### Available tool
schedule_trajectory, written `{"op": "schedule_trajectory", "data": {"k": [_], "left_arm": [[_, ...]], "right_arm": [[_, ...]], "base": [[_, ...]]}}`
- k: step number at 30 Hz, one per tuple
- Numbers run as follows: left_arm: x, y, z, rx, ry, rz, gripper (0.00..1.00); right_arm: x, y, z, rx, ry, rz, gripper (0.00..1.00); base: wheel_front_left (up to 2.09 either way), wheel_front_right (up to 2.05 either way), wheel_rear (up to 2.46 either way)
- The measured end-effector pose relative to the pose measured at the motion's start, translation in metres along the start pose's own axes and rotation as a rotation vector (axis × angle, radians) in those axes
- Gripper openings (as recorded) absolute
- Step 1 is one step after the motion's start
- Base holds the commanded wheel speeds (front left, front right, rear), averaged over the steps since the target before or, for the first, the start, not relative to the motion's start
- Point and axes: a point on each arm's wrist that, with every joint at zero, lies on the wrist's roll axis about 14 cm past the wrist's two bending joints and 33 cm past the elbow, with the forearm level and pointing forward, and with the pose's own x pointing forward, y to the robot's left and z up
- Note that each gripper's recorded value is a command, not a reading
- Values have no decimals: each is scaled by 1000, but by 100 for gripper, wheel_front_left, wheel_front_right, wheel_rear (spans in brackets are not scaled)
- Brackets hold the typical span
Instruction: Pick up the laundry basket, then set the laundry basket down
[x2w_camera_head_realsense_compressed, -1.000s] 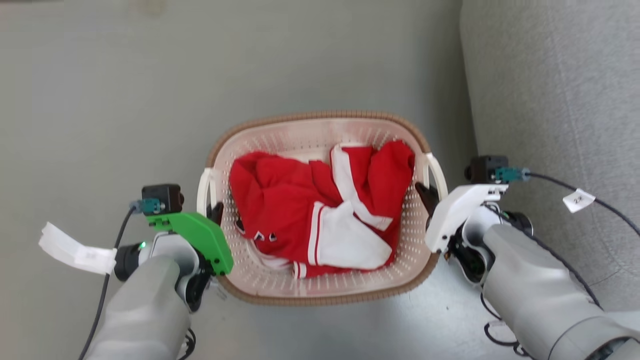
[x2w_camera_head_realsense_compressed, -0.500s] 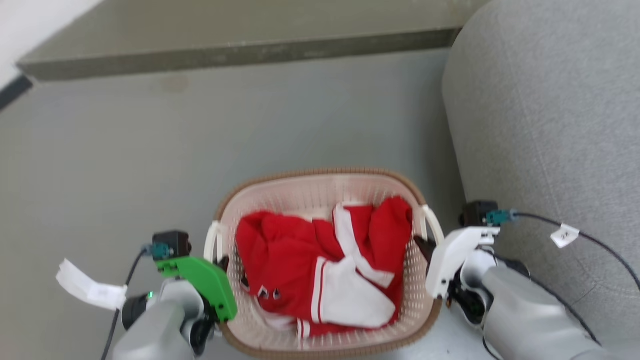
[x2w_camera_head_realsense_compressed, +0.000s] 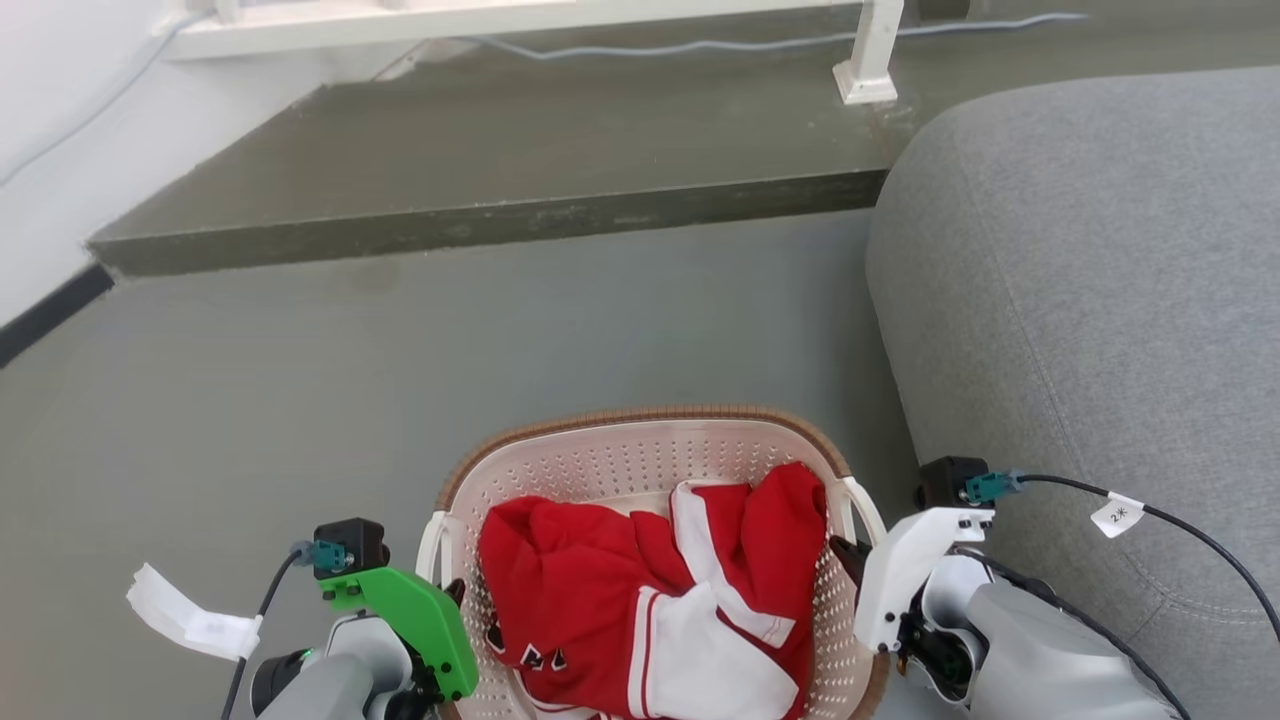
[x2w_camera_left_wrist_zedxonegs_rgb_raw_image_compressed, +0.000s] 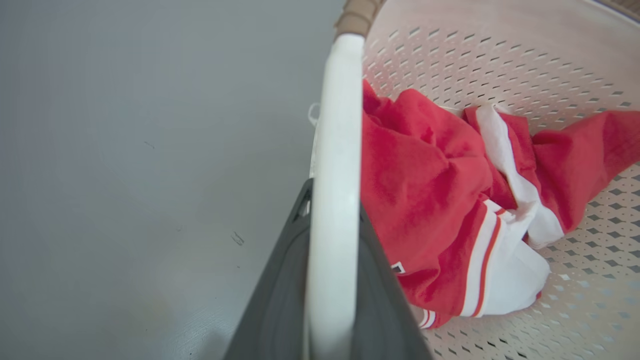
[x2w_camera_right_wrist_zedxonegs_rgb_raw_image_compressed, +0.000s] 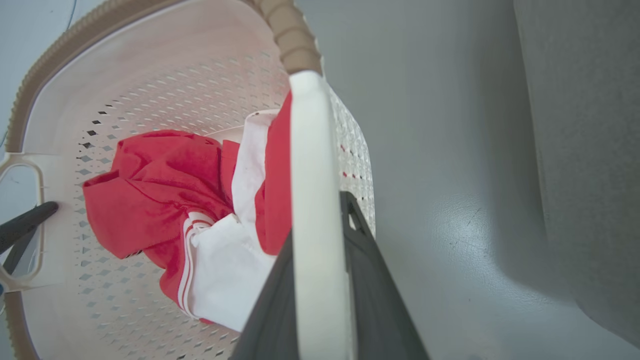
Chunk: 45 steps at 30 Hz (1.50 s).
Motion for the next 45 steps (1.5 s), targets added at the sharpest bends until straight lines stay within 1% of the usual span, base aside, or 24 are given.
{"op": "schedule_trajectory", "data": {"k": [35, 45], "left_arm": [[-3, -6, -6, -11, 34, -12, 0], [1, -2, -13, -23, 59, -5, 0]], "right_arm": [[-5, -3, -8, -4, 37, -14, 0], [-1, -6, -12, -2, 62, -16, 0]], "base": [[0, 0, 0], [0, 0, 0]]}}
